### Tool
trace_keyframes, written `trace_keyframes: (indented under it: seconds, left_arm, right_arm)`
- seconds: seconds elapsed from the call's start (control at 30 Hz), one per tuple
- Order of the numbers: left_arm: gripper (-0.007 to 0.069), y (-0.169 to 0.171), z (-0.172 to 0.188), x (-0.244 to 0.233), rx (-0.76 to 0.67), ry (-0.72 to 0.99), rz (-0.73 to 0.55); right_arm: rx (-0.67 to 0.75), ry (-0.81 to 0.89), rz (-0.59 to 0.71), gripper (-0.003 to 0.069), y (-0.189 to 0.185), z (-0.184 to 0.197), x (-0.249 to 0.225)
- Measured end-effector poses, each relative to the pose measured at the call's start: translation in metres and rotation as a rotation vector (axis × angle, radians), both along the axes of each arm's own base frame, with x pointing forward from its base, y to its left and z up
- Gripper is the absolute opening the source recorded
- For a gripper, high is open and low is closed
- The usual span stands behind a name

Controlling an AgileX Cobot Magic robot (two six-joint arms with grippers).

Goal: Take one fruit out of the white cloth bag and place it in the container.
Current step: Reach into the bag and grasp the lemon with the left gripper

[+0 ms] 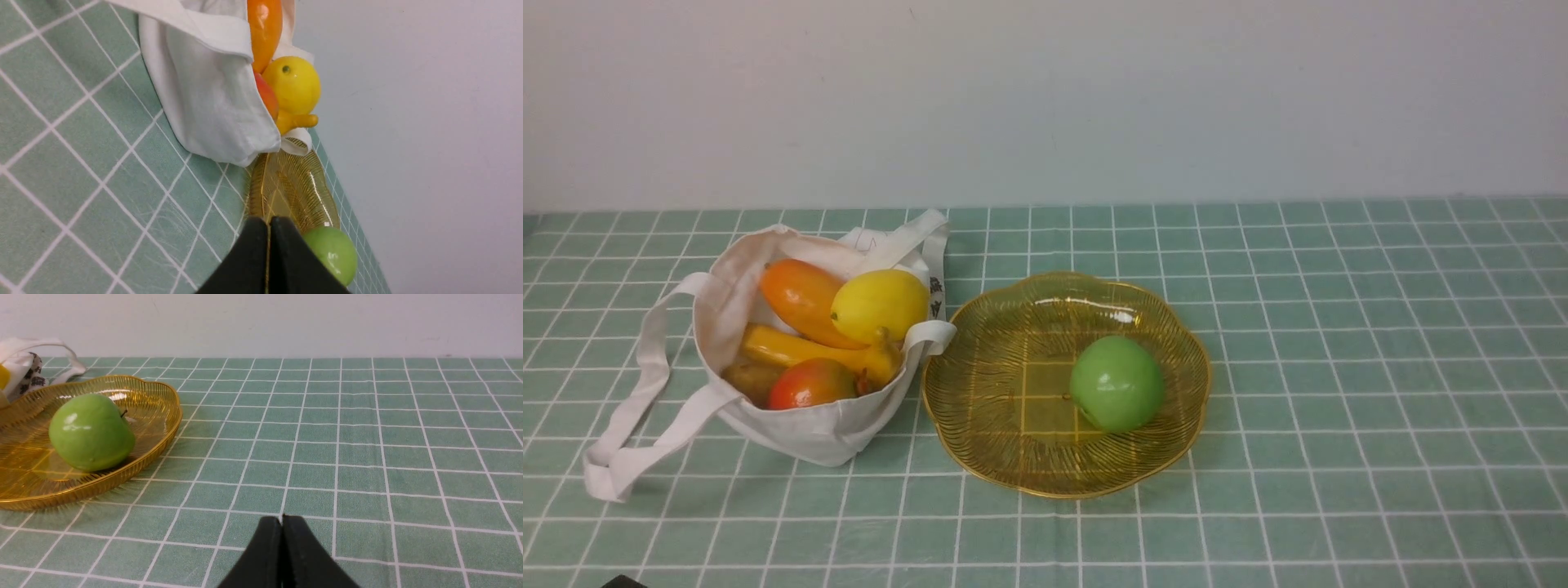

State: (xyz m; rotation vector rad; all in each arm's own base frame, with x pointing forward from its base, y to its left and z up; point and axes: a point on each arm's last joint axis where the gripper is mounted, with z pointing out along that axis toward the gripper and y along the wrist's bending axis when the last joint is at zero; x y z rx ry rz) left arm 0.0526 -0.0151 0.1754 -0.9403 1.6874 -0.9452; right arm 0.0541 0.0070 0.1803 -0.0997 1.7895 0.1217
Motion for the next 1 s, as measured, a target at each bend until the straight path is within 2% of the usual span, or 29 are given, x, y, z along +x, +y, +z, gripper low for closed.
trace_keyframes:
  seconds: [0.1,0.37,0.6,0.77,0.83,0.9,1.0]
  left_arm:
    - [-0.0008,0.000,0.000,0.000,0.005,0.002,0.004]
    - [-0.0008,-0.004,-0.003,-0.001,-0.096,0.046,-0.020]
    - [-0.0008,-0.007,0.005,-0.001,-0.182,0.017,-0.034]
    - [-0.0008,-0.015,0.056,-0.011,0.004,-0.121,-0.171]
    - [-0.0008,-0.017,0.070,-0.012,0.053,-0.122,-0.205]
    - [-0.0008,-0.019,0.083,-0.006,0.126,-0.067,-0.260]
    - [-0.0008,-0.023,0.095,0.020,0.325,0.170,-0.420]
  right_arm:
    - [0.000,0.000,0.000,-0.0015,0.000,0.000,0.000]
    - [0.000,0.000,0.000,-0.0015,0.000,0.000,0.000]
    - [0.000,0.000,0.000,-0.0015,0.000,0.000,0.000]
    - [0.000,0.000,0.000,-0.0015,0.000,0.000,0.000]
    - [0.000,0.000,0.000,-0.0015,0.000,0.000,0.000]
    - [0.000,0.000,0.000,-0.0015,0.000,0.000,0.000]
    - [0.000,0.000,0.000,-0.0015,0.000,0.000,0.000]
